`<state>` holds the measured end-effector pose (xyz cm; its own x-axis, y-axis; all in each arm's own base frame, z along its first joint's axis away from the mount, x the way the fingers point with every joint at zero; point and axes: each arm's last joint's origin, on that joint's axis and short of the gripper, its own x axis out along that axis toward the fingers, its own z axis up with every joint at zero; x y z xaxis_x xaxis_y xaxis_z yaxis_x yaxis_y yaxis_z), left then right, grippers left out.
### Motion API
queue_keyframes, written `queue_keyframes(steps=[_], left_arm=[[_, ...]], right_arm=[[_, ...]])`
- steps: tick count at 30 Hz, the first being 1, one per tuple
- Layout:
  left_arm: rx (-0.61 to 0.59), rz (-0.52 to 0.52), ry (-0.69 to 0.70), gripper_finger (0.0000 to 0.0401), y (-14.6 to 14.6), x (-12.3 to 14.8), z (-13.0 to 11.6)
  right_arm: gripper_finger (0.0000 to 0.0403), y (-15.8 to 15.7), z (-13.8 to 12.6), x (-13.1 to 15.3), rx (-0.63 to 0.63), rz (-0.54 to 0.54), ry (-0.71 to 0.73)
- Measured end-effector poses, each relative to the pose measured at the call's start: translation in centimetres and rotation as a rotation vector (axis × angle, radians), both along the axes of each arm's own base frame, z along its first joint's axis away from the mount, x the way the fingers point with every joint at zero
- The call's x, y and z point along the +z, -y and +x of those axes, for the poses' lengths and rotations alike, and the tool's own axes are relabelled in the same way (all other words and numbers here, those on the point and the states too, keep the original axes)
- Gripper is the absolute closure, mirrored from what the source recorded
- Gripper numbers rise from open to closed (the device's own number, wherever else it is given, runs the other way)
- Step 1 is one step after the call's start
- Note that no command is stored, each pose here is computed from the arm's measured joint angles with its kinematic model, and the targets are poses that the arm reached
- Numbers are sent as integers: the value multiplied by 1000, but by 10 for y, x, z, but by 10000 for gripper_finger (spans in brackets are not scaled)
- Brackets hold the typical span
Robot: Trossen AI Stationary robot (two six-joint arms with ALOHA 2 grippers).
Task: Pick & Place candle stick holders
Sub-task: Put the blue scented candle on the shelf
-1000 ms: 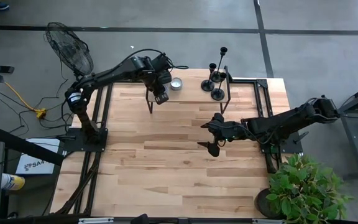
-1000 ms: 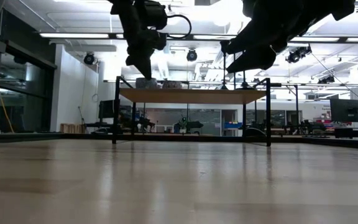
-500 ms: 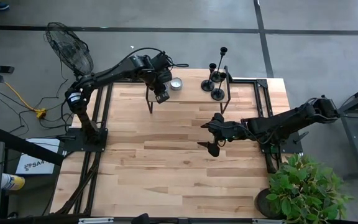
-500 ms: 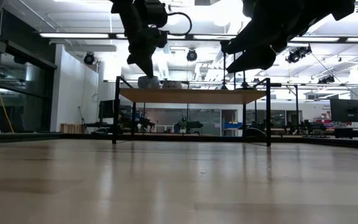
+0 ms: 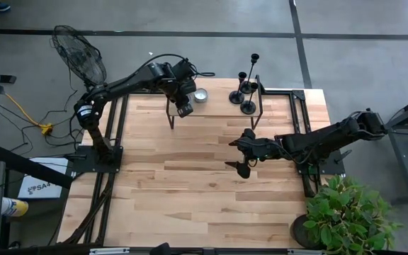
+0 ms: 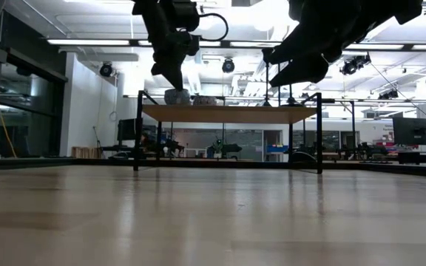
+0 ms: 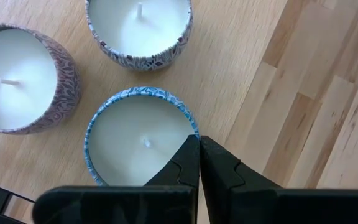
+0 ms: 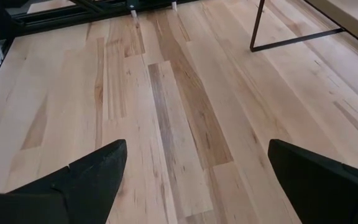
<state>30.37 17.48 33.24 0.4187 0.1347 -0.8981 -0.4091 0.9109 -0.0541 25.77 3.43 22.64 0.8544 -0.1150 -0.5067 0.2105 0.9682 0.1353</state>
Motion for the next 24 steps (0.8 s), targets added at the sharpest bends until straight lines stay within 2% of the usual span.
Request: queue_keyframes(steps=[24], left_arm=[[33,-24,-3,400,1,0,-1]], right_arm=[[17,0,0,0,-3,7,0]])
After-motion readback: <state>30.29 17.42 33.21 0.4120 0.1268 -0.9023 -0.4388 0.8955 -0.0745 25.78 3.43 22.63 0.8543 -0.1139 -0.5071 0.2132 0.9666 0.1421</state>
